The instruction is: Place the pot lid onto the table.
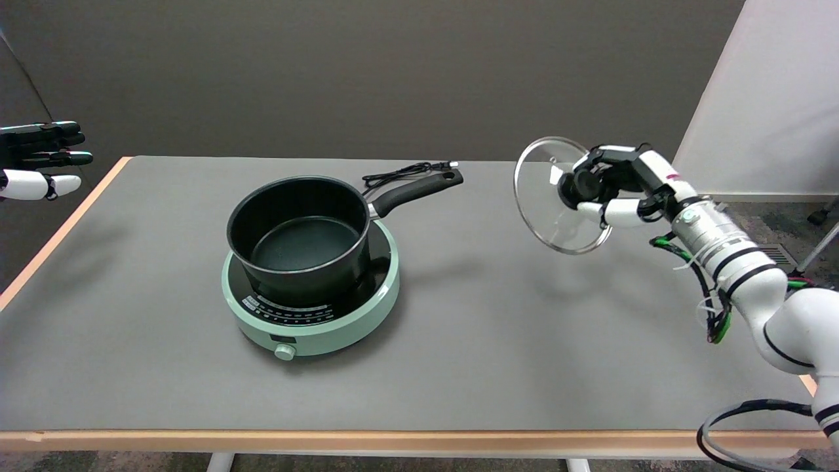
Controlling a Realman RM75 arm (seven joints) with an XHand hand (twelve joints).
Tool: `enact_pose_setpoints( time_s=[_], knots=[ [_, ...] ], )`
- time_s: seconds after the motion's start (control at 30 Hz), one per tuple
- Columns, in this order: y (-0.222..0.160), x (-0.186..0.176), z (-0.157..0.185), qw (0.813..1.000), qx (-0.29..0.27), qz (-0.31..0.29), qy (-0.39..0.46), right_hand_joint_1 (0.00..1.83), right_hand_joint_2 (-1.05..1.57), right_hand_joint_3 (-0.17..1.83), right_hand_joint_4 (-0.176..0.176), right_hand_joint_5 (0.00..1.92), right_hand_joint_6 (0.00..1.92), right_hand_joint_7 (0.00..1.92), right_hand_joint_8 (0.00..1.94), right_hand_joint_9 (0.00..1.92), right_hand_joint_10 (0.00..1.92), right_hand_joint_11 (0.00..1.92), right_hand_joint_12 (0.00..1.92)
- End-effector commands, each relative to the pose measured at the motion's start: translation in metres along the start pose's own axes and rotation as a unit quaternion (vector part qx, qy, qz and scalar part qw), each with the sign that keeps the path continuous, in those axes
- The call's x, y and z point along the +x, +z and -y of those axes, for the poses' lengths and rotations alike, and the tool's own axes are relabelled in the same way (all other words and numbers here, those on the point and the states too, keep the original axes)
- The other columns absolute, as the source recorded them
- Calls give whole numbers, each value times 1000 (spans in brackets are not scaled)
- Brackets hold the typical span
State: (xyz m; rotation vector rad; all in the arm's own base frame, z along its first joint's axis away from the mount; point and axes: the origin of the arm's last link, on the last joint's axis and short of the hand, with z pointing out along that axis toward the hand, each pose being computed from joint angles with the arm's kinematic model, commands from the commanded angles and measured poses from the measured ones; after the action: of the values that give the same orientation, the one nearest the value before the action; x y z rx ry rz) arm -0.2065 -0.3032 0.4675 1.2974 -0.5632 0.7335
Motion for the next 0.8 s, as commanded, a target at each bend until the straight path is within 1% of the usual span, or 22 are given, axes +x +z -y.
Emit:
enact_pose_setpoints(
  time_s=[0.03,0.13,0.33,0.57,0.8],
  knots=[
    [7,-34,-33,997,-44,42,53,1361,895,487,176,751,960,929,1208,847,1421,662,1542],
    [13,-33,-35,997,-46,42,52,1361,896,486,176,751,959,927,1210,845,1429,660,1542],
    [27,-28,-29,997,-33,45,48,1361,896,485,176,752,957,928,1209,844,1425,659,1547],
    [45,-16,-19,998,-20,50,16,1361,896,485,176,755,957,928,1207,840,1425,654,1561],
    [57,-9,-23,997,-29,60,-26,1360,899,481,176,754,947,926,1209,844,1424,645,1576]
  ],
)
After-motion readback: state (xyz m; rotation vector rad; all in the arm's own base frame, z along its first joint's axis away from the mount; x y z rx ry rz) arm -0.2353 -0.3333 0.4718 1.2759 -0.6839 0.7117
